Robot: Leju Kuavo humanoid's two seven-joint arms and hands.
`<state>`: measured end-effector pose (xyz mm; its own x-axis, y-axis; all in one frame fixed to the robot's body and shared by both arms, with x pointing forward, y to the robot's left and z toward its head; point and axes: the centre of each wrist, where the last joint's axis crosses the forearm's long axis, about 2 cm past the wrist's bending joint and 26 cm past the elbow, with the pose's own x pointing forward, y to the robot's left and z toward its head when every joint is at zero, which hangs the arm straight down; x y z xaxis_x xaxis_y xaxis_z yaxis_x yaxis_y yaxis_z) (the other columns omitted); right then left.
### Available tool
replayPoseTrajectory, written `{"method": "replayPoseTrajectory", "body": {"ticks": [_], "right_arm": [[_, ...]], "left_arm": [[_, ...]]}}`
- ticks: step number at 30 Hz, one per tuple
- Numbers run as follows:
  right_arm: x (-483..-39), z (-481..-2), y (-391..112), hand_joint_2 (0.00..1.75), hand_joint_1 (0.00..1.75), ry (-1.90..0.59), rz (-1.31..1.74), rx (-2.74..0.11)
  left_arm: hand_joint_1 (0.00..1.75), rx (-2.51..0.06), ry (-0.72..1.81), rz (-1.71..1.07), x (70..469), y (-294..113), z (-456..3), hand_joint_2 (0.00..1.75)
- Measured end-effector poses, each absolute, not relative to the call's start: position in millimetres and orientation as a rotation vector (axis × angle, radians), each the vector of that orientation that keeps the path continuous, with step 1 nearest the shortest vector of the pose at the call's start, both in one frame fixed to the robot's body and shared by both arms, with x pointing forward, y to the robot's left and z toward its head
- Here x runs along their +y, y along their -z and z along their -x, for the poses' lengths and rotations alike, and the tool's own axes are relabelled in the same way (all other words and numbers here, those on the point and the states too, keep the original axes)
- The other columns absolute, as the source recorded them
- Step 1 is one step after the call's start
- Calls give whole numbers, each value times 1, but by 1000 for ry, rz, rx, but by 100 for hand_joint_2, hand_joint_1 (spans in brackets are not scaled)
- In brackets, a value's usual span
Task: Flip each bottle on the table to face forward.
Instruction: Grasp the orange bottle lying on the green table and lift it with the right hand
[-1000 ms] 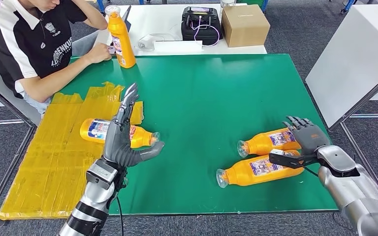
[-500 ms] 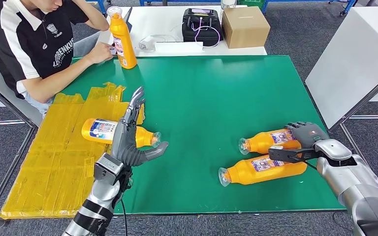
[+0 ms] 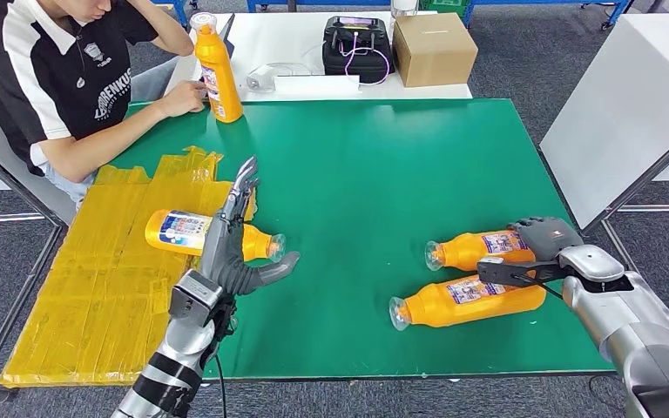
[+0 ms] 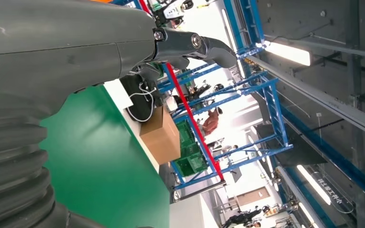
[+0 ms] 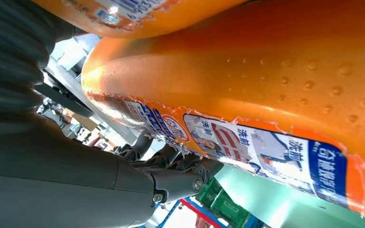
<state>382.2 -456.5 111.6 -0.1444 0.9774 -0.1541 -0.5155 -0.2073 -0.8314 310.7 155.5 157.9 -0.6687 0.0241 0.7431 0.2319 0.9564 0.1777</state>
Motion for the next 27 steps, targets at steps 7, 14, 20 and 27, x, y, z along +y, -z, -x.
{"method": "replayPoseTrajectory", "body": {"ticks": [7, 14, 20, 27], "right_arm": [[-445, -379, -103, 175, 175, -1590, 964, -883], [-393, -367, -94, 175, 175, -1323, 1302, -1173], [-366, -359, -115, 175, 175, -1037, 1436, -1434], [-330, -345, -122, 175, 175, -699, 1328, -1669]], "left_arm": [[0, -2279, 322, 164, 156, -156, -308, 175], [0, -2250, 359, 154, 156, -158, -298, 175], [0, -2205, 408, 189, 154, -160, -297, 175], [0, -2050, 542, 299, 145, -163, -317, 175]]}}
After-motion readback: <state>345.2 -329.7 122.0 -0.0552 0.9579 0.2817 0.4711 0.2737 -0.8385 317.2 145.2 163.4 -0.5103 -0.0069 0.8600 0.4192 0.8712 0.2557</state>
